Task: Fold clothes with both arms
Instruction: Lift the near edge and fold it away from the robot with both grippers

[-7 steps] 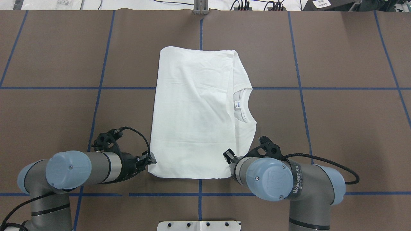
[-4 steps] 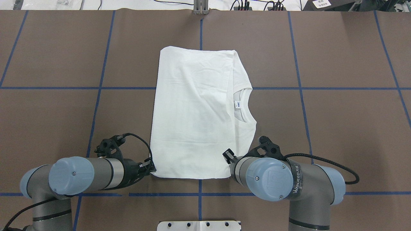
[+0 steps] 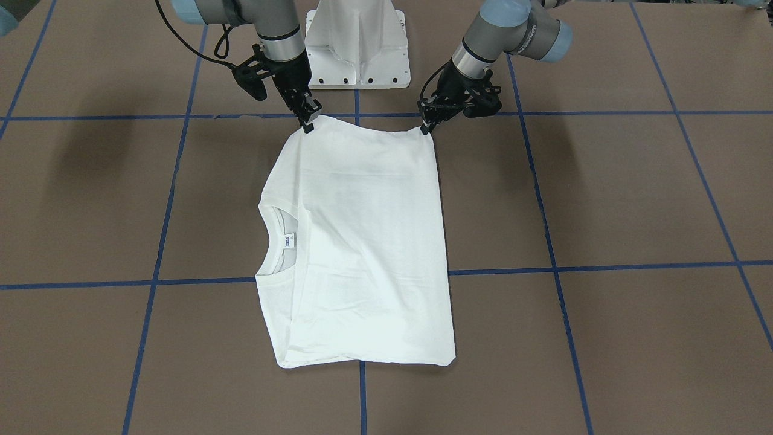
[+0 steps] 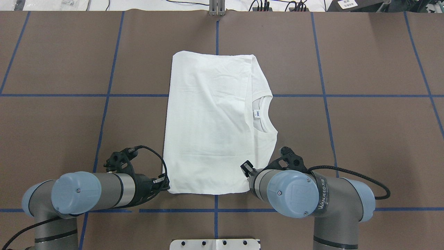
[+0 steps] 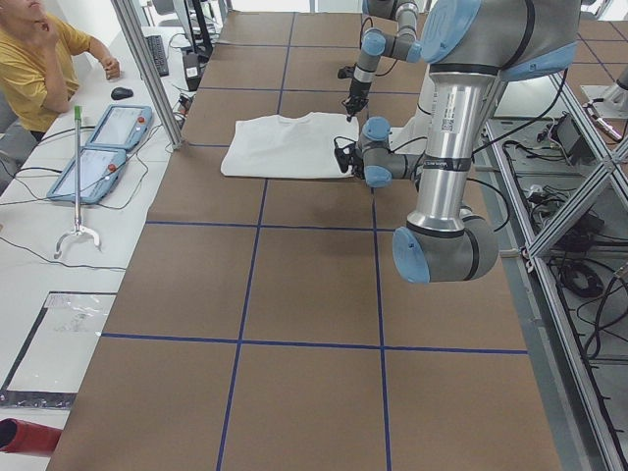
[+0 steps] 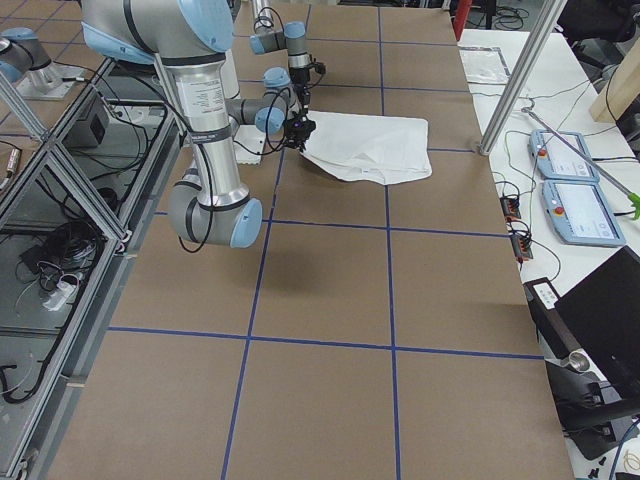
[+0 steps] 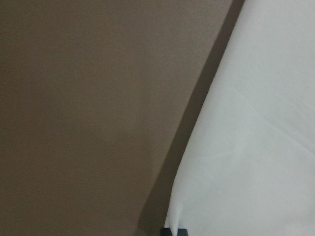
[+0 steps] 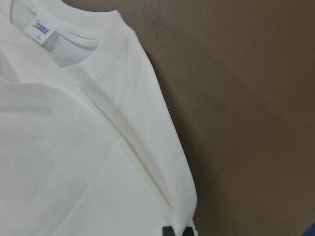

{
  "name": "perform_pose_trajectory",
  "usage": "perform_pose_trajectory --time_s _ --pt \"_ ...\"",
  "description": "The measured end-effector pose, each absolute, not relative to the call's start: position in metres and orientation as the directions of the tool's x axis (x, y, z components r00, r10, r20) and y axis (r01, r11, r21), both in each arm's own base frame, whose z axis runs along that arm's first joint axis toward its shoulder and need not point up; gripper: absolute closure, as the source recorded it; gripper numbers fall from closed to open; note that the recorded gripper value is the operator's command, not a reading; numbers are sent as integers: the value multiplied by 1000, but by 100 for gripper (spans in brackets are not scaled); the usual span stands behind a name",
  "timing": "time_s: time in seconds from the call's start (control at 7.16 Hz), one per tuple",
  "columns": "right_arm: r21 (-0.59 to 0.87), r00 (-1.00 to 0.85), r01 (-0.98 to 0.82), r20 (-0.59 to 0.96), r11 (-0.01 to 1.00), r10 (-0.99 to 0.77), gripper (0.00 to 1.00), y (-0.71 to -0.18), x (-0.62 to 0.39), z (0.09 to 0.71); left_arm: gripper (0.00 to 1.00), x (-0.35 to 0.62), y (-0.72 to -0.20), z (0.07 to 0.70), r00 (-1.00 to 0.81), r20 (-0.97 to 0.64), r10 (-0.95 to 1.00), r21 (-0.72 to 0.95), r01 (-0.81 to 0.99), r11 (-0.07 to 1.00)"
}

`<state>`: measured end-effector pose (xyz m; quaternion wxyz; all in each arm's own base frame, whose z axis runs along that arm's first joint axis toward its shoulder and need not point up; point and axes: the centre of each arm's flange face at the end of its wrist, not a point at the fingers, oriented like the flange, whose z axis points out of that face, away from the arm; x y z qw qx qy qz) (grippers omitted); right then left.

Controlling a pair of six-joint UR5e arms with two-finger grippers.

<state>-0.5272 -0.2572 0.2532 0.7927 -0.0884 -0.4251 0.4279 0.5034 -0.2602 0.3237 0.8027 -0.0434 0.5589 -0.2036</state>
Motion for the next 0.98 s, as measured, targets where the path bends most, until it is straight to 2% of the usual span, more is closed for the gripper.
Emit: perform_pose_trajectory --time_s 0.42,0.7,0.98 --pt "-510 278 -589 600 627 750 100 -240 -505 244 100 463 -231 278 202 -900 -386 -342 224 913" --pt "-526 273 -564 609 636 745 100 -222 -463 212 100 414 -207 227 114 -901 -419 -397 173 901" --pt "-563 210 -539 630 627 747 100 -227 -410 173 100 364 -206 174 72 -903 -423 -406 175 897"
